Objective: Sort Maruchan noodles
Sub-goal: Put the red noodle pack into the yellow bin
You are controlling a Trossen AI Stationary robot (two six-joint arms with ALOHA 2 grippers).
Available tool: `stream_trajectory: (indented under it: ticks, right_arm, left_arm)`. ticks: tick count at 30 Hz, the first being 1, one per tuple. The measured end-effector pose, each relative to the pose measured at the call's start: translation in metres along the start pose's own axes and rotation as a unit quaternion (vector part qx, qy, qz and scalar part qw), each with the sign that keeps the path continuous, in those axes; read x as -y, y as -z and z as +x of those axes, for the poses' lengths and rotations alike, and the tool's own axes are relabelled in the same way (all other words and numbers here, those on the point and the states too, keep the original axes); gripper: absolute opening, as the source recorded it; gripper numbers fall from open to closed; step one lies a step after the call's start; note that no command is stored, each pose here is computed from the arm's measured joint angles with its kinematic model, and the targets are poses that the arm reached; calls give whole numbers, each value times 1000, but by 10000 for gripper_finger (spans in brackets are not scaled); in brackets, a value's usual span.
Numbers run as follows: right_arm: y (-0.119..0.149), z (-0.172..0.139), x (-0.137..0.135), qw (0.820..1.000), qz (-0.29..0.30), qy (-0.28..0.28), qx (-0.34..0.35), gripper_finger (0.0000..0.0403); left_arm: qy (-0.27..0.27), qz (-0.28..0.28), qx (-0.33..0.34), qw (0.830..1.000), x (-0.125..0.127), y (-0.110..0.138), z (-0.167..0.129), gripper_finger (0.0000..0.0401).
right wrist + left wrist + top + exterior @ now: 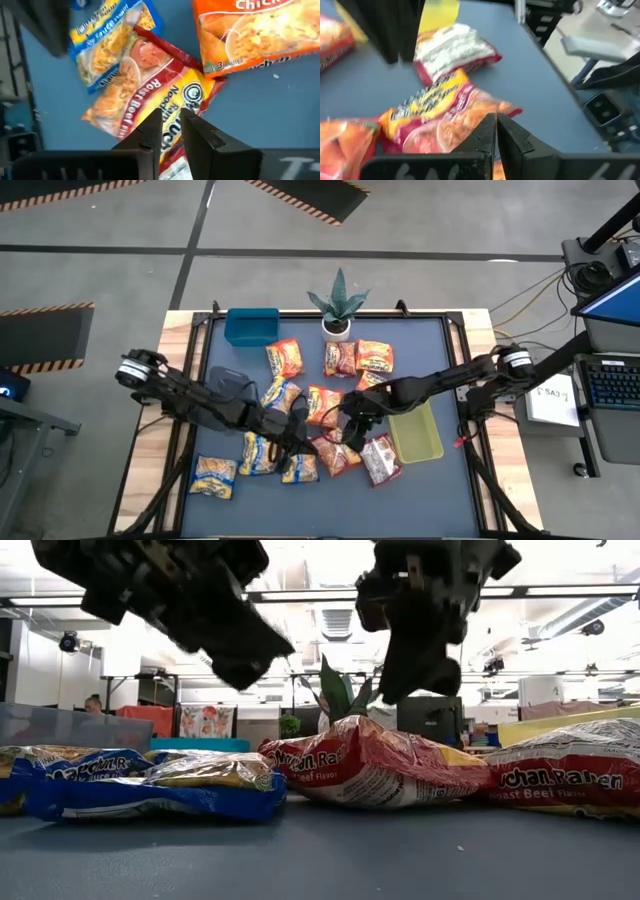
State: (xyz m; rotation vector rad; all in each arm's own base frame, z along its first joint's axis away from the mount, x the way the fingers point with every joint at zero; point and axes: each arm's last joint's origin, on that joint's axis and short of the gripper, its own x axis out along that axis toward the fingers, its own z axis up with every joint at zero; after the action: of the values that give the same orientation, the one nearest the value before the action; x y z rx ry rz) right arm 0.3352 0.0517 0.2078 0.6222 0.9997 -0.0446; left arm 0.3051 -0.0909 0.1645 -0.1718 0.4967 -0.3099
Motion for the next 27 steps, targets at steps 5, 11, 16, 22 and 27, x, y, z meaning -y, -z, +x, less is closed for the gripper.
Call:
stream_trajectory:
  ticks: [5,11,16,22,27]
  right_arm:
    - [7,0,4,999,24,21,-30,116]
    - [12,8,8,998,38,16,-55,188]
    - [10,18,9,998,37,7,-45,244]
    - [7,29,16,998,43,13,-45,295]
    - [5,34,23,997,52,19,-46,322]
  left_arm:
    - [2,1,18,1000,-4,7,12,0]
    - [5,1,13,1000,-6,14,20,0]
    - [0,-2,4,1000,-11,20,24,0]
    - [-5,-7,4,1000,-17,28,31,0]
    - [-9,-17,-12,1000,-18,34,30,0]
